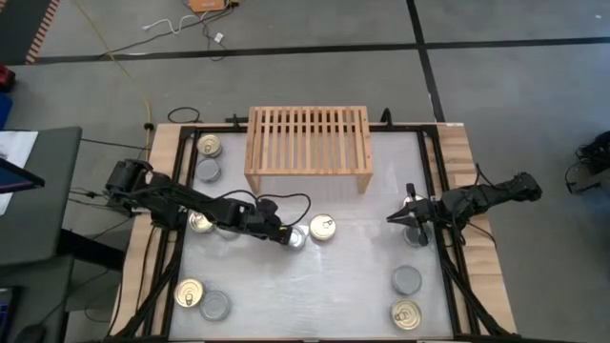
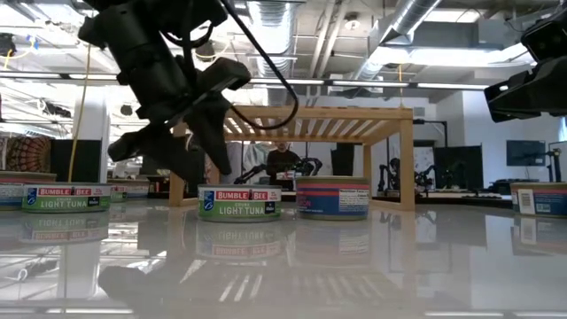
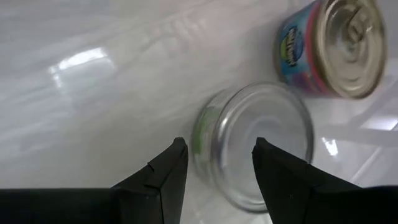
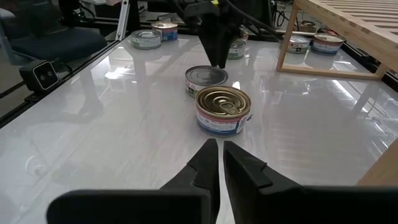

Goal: Stack canned seafood by type on shelf
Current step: Put the green tuna can on the shelf

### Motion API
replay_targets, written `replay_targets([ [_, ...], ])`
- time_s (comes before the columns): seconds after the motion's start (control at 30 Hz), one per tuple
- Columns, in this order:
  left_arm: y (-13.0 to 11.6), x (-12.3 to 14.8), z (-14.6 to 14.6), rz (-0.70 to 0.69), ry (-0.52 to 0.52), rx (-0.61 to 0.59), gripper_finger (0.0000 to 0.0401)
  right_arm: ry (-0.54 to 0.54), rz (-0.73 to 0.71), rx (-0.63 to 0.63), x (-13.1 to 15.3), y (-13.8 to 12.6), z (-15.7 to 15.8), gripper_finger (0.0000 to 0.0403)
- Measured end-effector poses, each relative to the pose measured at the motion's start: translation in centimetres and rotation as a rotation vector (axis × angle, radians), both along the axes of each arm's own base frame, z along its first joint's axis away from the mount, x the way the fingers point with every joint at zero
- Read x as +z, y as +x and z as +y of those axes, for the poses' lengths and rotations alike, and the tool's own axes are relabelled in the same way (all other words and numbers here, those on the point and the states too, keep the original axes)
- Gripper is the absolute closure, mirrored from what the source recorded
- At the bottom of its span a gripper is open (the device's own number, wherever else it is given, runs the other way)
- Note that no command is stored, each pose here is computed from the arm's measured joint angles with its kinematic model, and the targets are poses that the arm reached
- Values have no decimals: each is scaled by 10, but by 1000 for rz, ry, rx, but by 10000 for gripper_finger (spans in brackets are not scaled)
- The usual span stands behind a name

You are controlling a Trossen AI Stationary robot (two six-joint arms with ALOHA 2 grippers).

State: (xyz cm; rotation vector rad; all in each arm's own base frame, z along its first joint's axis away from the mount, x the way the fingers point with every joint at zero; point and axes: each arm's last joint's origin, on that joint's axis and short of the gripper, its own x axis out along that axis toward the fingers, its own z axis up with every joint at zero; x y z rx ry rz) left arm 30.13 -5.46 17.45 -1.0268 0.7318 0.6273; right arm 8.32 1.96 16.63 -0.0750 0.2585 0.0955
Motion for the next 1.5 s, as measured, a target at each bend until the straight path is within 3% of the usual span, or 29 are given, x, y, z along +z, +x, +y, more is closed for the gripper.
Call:
replay_targets([
  [0.2, 1, 0, 2, -17, -5, 54, 230, -7, 0, 1, 0, 0, 0, 347],
  [0.33, 2, -3, -1, -23, -32, 116, 230, -236, -17, 51, 0, 0, -1, 347],
  [0.43, 3, -5, -2, -27, -52, 137, 230, -317, -24, 72, 0, 0, -1, 347],
  [0.77, 0, -6, -12, -26, -80, 141, 230, -313, -31, 68, 0, 0, -1, 347],
  [0.87, 0, -6, -12, -18, -79, 143, 230, -141, -60, 14, 4, 2, -1, 347],
  [1.03, 0, -6, -12, -19, -79, 142, 230, 378, -150, -187, 14, 3, -3, 347],
  [1.07, 0, -6, -12, -19, -78, 142, 230, 426, -164, -195, 16, 4, -3, 347],
  [1.27, 0, -6, -12, -16, -64, 123, 230, 463, -210, -178, 21, 4, -3, 347],
  [1.5, 0, -6, -12, -13, -50, 102, 230, 420, -294, -88, 34, 12, 6, 347],
])
